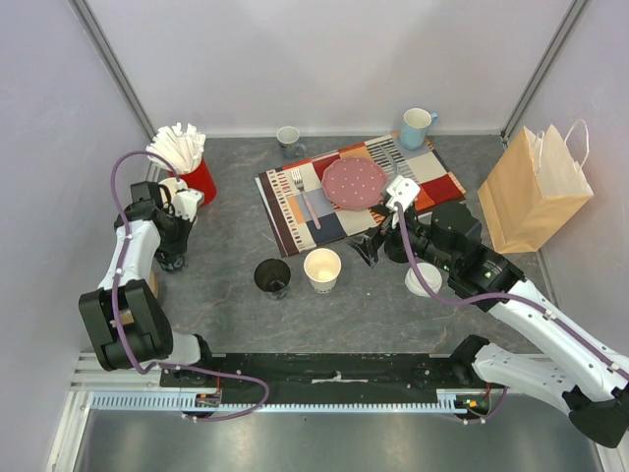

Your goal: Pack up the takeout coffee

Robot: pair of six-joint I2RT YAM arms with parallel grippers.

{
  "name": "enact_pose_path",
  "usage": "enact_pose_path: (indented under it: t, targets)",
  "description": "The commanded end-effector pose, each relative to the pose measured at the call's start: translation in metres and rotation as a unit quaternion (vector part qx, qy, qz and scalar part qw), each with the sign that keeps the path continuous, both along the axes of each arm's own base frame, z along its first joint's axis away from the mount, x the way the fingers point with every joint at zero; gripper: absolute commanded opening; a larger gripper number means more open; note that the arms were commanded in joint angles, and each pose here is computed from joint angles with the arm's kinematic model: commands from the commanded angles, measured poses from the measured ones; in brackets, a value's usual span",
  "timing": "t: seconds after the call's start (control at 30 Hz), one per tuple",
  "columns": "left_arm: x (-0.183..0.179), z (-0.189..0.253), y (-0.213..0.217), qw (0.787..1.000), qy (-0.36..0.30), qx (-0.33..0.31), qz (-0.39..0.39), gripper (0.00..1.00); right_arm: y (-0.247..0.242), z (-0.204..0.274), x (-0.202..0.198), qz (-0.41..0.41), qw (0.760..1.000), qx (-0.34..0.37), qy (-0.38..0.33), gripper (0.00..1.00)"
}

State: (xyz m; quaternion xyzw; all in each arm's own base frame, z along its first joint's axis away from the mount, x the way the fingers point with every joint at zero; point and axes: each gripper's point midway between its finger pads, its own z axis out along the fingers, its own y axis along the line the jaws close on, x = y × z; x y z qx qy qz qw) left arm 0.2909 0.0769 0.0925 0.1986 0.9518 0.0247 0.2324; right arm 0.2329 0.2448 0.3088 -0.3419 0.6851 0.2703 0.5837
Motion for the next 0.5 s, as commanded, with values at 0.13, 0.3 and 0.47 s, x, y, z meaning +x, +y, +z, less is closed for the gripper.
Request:
enact_pose_path:
  t: [0.13, 0.3, 0.47]
  targets:
    - [0.017, 0.015, -0.005, 0.999, -0.041, -0.008, -0.024, 0.20, -0.004, 0.000, 0.010, -0.030, 1.000, 0.001, 0.003, 0.98]
    - [0.015, 0.019, -0.004, 0.999, -0.047, 0.002, -0.026, 0.44, -0.009, -0.011, 0.022, -0.067, 0.997, -0.009, 0.023, 0.98]
    - [0.013, 0.026, 0.000, 0.998, -0.057, 0.016, -0.022, 0.53, -0.014, -0.020, 0.035, -0.106, 0.993, -0.027, 0.037, 0.98]
